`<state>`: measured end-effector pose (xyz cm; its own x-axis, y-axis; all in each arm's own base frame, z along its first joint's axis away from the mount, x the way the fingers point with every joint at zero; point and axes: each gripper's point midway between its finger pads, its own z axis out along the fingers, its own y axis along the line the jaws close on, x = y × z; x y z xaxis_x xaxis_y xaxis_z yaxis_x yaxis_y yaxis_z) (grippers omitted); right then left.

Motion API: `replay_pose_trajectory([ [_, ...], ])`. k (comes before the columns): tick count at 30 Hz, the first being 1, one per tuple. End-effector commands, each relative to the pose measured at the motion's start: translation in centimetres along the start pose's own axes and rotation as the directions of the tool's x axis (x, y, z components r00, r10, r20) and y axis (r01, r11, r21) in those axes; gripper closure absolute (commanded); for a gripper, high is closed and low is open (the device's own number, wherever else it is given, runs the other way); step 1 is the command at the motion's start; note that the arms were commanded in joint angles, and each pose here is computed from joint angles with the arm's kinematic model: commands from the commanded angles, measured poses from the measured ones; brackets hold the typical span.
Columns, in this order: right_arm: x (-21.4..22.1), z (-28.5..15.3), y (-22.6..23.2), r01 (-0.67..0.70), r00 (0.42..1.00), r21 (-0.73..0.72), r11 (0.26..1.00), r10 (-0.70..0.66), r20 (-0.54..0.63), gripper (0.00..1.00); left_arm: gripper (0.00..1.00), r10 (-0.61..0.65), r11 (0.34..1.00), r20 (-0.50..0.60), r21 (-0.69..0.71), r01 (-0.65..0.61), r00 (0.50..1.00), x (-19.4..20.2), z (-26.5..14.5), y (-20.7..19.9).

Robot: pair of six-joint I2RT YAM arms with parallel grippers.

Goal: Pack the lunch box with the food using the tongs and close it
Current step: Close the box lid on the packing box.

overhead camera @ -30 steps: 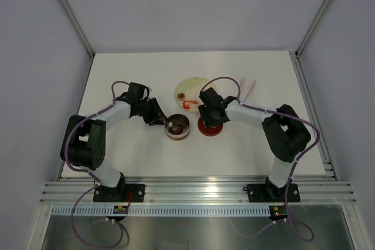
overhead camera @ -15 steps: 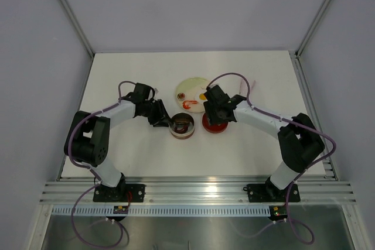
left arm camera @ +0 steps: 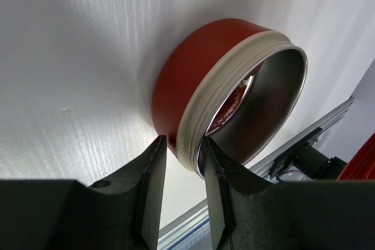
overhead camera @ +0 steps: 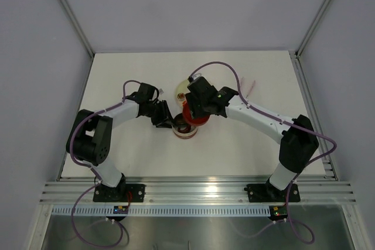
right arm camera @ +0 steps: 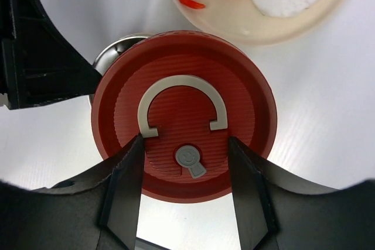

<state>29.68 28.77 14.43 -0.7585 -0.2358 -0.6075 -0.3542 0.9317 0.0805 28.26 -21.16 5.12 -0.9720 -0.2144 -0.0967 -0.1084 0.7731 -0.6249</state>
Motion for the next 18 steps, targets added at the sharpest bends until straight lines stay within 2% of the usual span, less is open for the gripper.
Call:
replay_pose_trajectory([
  [1,0.0,0.4,1.8,0.006,0.999,-0.023,1.0,-0.007,-0.037,0.76,0.66,0.079,0.996,0.028,0.036,-0.08,0.996,-1.1,-1.5,-2.0],
  [9,0.9,1.7,3.5,0.041,0.995,-0.04,0.998,-0.044,-0.091,0.76,0.65,0.141,0.986,0.137,0.065,-0.151,0.98,-3.3,-5.4,-4.1],
  [18,1.7,2.5,5.3,0.077,0.989,-0.064,0.995,-0.084,-0.118,0.76,0.65,0.081,0.994,0.18,0.062,-0.093,0.98,-4.5,-6.5,-2.7],
])
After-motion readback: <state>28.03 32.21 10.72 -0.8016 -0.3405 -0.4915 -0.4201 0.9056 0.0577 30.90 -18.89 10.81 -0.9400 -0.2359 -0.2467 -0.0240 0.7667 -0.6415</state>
